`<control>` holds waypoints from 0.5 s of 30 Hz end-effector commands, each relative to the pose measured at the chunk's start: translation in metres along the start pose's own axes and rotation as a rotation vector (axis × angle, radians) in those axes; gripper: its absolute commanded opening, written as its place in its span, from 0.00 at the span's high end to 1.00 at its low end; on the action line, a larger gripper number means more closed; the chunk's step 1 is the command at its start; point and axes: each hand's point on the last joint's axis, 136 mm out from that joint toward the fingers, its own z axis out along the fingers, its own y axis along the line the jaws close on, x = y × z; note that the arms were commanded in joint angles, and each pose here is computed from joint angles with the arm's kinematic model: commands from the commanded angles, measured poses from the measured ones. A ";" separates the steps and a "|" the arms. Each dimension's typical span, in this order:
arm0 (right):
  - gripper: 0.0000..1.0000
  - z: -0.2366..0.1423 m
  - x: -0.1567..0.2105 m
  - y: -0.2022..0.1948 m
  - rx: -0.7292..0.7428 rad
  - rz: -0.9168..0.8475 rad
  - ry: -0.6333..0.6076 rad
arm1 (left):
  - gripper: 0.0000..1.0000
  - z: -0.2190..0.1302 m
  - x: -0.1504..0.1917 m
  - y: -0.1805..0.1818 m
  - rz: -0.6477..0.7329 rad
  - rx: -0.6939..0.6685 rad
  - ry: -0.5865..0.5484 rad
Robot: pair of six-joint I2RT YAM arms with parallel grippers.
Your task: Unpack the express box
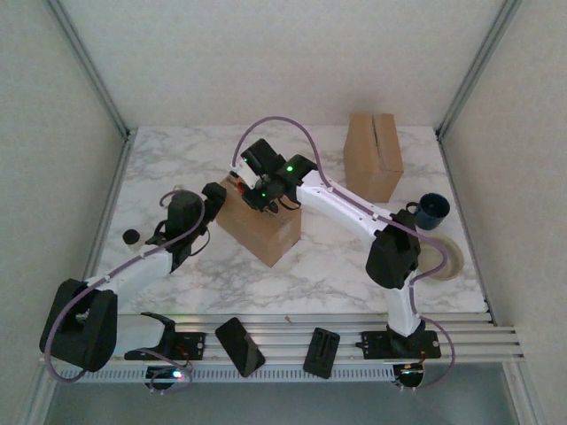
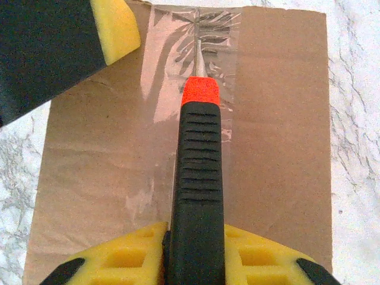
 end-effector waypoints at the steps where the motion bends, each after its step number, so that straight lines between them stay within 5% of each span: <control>1: 1.00 0.000 -0.002 0.001 0.028 -0.016 0.006 | 0.01 0.002 0.003 0.019 -0.018 -0.040 0.002; 15: 1.00 0.004 -0.006 0.000 0.058 -0.016 0.003 | 0.21 0.006 0.007 0.019 -0.027 -0.039 0.016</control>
